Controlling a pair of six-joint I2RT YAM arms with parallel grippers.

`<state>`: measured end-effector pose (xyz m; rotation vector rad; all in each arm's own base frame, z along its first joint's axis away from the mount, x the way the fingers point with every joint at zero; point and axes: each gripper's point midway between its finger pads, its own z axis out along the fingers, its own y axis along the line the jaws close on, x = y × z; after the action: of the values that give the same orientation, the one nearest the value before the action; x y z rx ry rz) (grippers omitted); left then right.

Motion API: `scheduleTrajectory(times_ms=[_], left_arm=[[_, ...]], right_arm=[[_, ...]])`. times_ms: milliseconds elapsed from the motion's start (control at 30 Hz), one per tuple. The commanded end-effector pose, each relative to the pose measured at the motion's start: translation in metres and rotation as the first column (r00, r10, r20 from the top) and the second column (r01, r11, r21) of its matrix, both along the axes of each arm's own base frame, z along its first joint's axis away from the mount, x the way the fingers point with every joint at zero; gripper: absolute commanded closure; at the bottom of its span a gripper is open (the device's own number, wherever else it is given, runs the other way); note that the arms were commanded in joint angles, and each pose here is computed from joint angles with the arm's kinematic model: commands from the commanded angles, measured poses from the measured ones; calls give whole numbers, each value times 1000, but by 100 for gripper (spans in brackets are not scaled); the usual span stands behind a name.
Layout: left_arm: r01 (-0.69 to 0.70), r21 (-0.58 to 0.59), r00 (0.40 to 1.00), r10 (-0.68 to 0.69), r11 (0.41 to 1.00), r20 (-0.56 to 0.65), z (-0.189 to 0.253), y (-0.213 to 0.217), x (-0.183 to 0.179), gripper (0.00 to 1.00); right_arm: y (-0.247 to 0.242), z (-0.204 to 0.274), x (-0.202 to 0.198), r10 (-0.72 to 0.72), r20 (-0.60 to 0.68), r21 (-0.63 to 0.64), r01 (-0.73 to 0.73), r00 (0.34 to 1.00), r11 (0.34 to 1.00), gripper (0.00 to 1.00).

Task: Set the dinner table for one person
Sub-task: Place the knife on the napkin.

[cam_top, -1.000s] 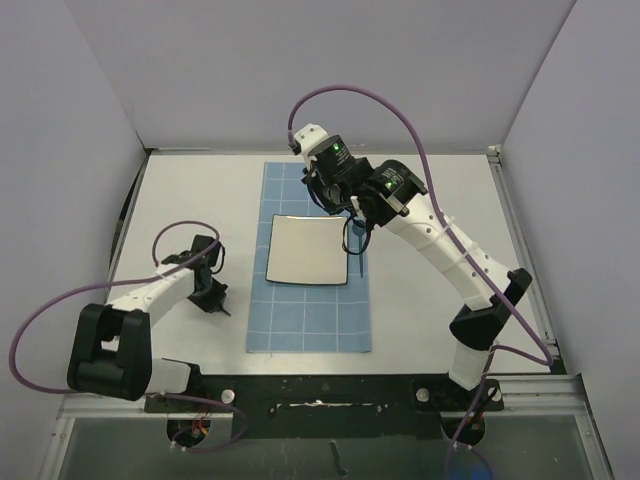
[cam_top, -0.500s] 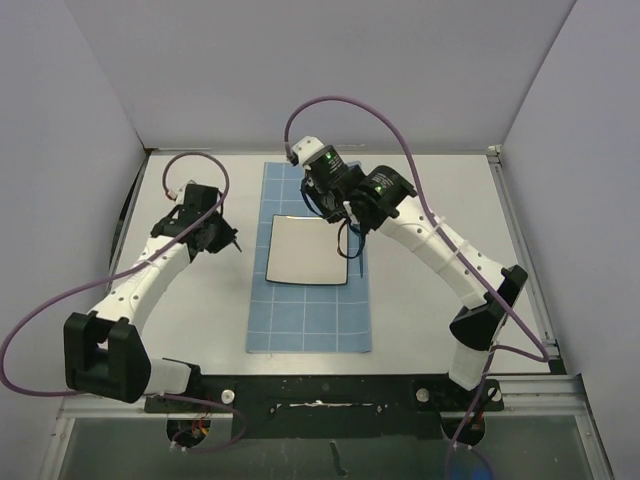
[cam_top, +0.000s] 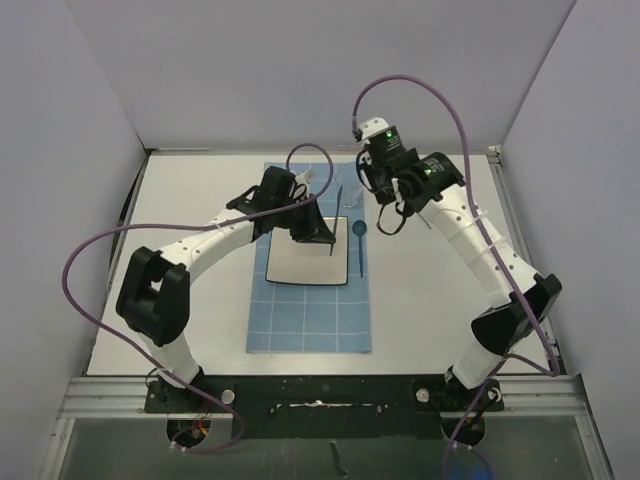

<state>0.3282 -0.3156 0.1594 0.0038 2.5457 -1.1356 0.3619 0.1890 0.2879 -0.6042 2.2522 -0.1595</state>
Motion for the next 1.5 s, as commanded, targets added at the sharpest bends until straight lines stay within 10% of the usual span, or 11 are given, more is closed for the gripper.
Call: scheduleTrajectory(times_ms=[0,800,1467], left_arm=[[228,-131,965,-207,965,160,54,-41,-6,100],[83,87,997,-83,993,-4,-92,-86,-16,100],[-67,186,998,66,980,15,-117,-76,5,100]], right_arm=[[-34,41,-1,-61,104,94,52,993,994,93],[-61,30,-9,-102,81,100,94,991,991,93],[-57,20,-8,-93,52,111,87,994,990,93]])
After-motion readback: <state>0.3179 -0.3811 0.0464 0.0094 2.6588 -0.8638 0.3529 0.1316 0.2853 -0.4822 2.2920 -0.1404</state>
